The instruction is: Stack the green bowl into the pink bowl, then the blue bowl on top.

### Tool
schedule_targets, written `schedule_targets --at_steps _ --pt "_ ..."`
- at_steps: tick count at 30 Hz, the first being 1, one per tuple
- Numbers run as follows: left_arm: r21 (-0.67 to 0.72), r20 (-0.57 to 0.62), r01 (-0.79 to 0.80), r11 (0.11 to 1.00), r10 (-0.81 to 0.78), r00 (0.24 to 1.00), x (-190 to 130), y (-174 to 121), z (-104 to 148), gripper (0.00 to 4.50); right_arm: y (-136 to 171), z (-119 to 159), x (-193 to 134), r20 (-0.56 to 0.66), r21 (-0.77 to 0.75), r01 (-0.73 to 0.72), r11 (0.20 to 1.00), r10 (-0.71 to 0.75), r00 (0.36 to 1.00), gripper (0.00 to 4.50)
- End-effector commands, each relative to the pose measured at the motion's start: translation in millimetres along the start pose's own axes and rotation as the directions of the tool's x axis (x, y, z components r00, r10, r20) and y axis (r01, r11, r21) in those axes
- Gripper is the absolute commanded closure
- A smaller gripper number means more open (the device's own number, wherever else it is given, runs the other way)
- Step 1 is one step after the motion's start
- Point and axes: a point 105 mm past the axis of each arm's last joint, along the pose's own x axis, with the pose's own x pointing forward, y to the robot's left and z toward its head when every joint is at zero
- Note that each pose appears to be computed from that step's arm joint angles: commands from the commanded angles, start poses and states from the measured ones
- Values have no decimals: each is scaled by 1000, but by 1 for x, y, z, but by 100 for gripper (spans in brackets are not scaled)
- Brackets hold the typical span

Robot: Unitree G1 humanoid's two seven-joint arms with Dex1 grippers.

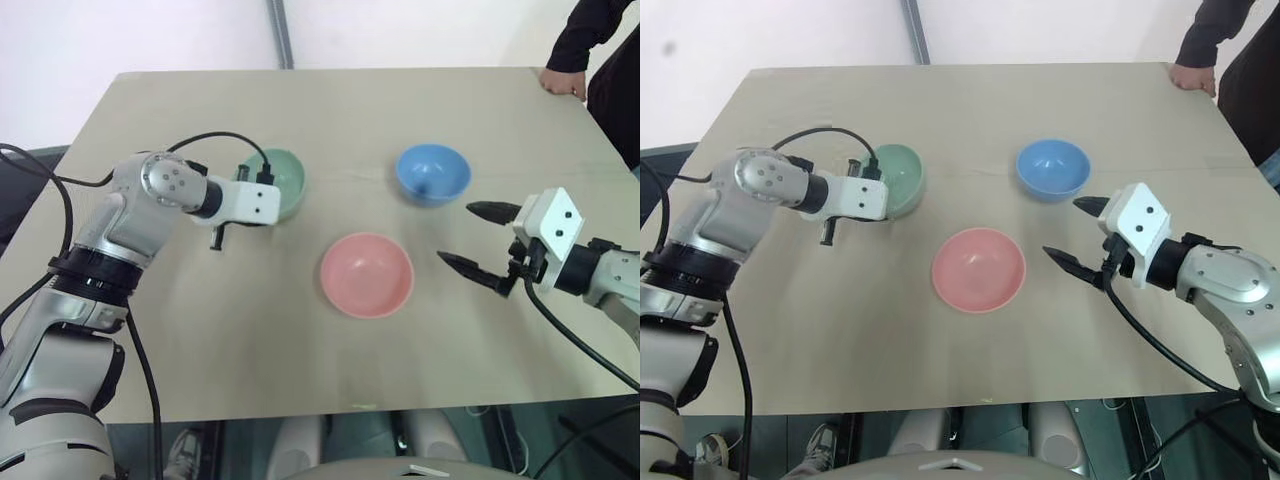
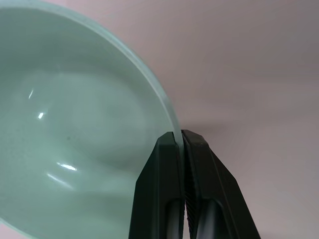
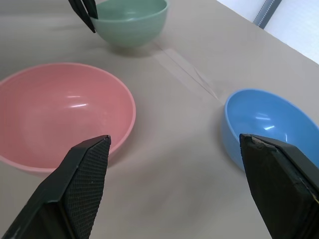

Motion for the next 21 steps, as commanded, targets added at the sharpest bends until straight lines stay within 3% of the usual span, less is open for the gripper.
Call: schedule_targets --at_steps 1,5,9,21 --pt "165 200 25 986 -59 978 -34 7 53 447 0 11 -8 31 -35 12 999 -11 999 0" --pt "316 252 123 941 -208 945 -43 -4 80 447 11 2 -18 -10 -11 -11 1000 11 1000 0" --pt "424 256 163 891 -291 922 -34 -5 92 447 26 -5 -34 -41 22 -20 1000 21 999 0" --pt "675 216 187 714 -433 875 3 -4 107 447 45 4 -71 -43 46 99 994 -97 994 0"
